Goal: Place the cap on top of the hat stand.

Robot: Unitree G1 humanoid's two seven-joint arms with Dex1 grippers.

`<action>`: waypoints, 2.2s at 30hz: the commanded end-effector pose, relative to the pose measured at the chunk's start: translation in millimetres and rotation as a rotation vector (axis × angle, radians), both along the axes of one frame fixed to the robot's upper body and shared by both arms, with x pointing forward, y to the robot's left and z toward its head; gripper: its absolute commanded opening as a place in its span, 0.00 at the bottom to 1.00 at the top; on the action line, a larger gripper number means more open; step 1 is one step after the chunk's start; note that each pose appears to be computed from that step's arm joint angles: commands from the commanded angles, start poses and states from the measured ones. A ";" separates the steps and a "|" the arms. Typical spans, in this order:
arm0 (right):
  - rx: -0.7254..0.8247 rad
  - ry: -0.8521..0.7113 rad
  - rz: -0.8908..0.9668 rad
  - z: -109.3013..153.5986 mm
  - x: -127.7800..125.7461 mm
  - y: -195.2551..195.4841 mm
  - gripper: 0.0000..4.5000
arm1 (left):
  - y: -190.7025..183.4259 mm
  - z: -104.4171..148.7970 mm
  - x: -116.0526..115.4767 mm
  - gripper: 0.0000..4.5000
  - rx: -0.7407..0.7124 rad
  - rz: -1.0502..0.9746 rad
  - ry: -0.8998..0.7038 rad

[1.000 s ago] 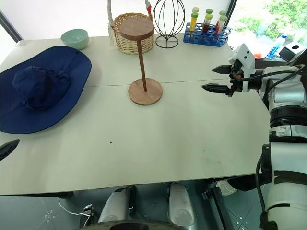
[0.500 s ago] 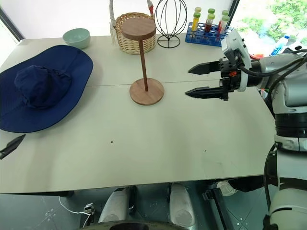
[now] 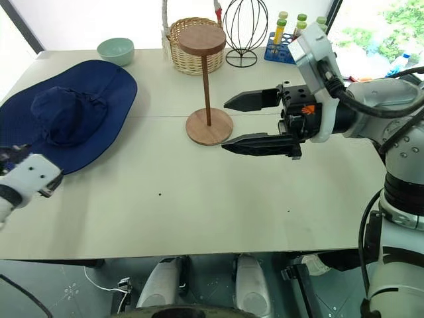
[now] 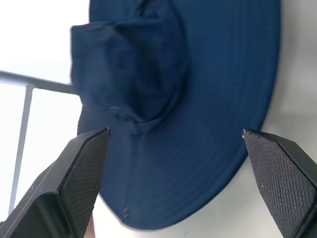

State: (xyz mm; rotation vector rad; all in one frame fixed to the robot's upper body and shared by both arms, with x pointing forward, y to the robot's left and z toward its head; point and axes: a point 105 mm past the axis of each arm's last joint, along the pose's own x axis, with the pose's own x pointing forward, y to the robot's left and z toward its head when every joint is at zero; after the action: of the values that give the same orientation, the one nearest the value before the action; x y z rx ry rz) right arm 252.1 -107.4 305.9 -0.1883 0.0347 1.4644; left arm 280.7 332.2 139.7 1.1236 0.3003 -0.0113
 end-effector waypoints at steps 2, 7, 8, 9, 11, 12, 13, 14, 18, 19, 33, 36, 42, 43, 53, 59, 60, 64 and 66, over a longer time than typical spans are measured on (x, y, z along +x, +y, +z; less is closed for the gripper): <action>0.027 -0.063 -0.035 12.2 1.4 0.0 0.99 | 4.8 -2.0 23.3 1.00 0.074 0.021 -0.047; 0.066 -0.064 -0.047 20.2 3.7 2.3 0.99 | 5.3 -0.9 48.6 1.00 0.114 0.023 -0.092; 0.068 -0.063 -0.048 20.9 3.8 3.1 0.99 | 4.4 -0.5 53.2 1.00 0.121 0.017 -0.099; 0.065 -0.066 -0.051 21.1 4.0 3.6 0.99 | 2.1 -0.3 57.0 1.00 0.123 0.005 -0.100; 0.056 -0.078 -0.068 21.7 4.7 3.2 0.99 | -9.5 8.5 59.2 1.00 0.108 -0.044 -0.119; 0.056 -0.079 -0.074 22.2 4.5 2.5 0.99 | -13.4 12.2 57.2 1.00 0.102 -0.059 -0.124; 0.059 -0.078 -0.079 22.5 4.2 1.6 0.99 | -16.0 16.6 52.3 1.00 0.100 -0.072 -0.130; 0.060 -0.076 -0.083 22.3 3.6 0.7 0.99 | -16.7 19.2 46.6 1.00 0.099 -0.078 -0.130; 0.061 -0.068 -0.103 18.6 3.9 -2.8 0.99 | -17.4 29.1 15.6 1.00 0.103 -0.086 -0.118; 0.061 -0.065 -0.108 17.3 4.6 -3.7 0.99 | -18.6 30.4 7.4 1.00 0.110 -0.089 -0.111; 0.070 -0.051 -0.100 18.7 6.1 -4.9 0.99 | -15.7 -9.2 -18.5 1.00 0.179 -0.049 -0.006; 0.072 -0.055 -0.094 21.0 5.4 -4.2 0.99 | -15.0 -19.6 -3.8 1.00 0.190 -0.052 -0.016; 0.079 -0.061 -0.092 23.8 4.7 -4.3 0.99 | -9.8 -28.3 19.1 1.00 0.212 -0.049 -0.041; 0.079 -0.062 -0.093 23.9 4.8 -4.2 0.99 | -7.6 -28.7 22.9 1.00 0.217 -0.041 -0.051; 0.089 -0.076 -0.087 29.7 5.1 -2.6 0.99 | 27.6 -28.8 56.5 1.00 0.274 0.099 -0.113; 0.088 -0.079 -0.087 31.9 4.2 -3.1 0.99 | 31.3 -31.1 69.6 1.00 0.273 0.097 -0.111; 0.086 -0.080 -0.088 31.8 4.0 -3.6 1.00 | 29.2 -30.1 71.1 0.94 0.270 0.081 -0.113; 0.077 -0.086 -0.098 31.1 4.2 -6.2 1.00 | 25.1 -20.1 74.4 0.60 0.266 0.051 -0.140; 0.074 -0.089 -0.103 31.0 4.6 -7.2 1.00 | 24.4 -17.1 74.7 0.38 0.268 0.043 -0.145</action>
State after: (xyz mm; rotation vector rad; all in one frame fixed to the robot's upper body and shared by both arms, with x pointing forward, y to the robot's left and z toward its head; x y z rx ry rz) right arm 263.0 -111.5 323.0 -0.1471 -0.0122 1.3580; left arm 354.6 353.1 109.1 1.3587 0.2256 0.1385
